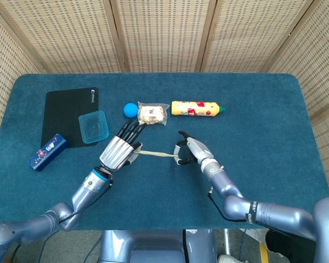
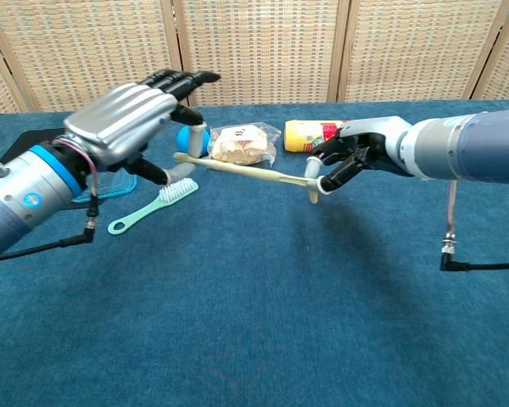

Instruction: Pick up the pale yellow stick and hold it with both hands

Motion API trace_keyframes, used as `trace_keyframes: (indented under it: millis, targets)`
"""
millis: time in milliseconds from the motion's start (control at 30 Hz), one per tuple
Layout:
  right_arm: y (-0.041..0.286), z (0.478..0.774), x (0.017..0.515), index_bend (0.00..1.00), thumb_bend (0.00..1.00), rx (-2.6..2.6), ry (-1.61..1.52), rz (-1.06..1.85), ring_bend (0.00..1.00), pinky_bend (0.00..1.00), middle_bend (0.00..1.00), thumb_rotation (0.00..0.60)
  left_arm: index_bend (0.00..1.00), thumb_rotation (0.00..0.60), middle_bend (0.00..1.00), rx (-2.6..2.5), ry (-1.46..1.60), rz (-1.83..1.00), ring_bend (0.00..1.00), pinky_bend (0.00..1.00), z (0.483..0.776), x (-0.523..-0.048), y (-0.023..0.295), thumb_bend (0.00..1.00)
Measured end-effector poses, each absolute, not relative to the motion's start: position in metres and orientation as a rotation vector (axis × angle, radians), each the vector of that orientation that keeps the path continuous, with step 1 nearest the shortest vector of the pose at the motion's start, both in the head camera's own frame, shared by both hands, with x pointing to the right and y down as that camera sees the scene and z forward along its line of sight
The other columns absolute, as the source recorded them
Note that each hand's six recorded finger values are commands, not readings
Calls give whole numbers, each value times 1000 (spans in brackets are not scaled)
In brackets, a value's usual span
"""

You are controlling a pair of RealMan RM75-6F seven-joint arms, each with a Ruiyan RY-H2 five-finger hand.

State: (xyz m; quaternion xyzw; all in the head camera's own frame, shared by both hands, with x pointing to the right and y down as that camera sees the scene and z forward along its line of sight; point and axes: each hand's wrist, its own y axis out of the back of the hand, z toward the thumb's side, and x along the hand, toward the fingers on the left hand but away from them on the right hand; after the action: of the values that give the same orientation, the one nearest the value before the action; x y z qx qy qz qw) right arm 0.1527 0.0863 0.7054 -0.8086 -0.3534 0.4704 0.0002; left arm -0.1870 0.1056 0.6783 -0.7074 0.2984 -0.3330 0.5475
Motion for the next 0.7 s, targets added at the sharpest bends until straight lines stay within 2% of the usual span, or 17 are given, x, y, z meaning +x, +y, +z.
trace_keyframes:
  millis: [367,700]
  targets:
    - [81,700,195,736,673,-2471,-1181,1524,0,0,88,600,883,600,0,-1616,720,-865,0,0,678,-242,92,622]
    - [80,695,233,736,673,-2409,-1240,1571,0,0,88,600,884,600,0,-1520,732,-937,0,0,666,-303,76,623]
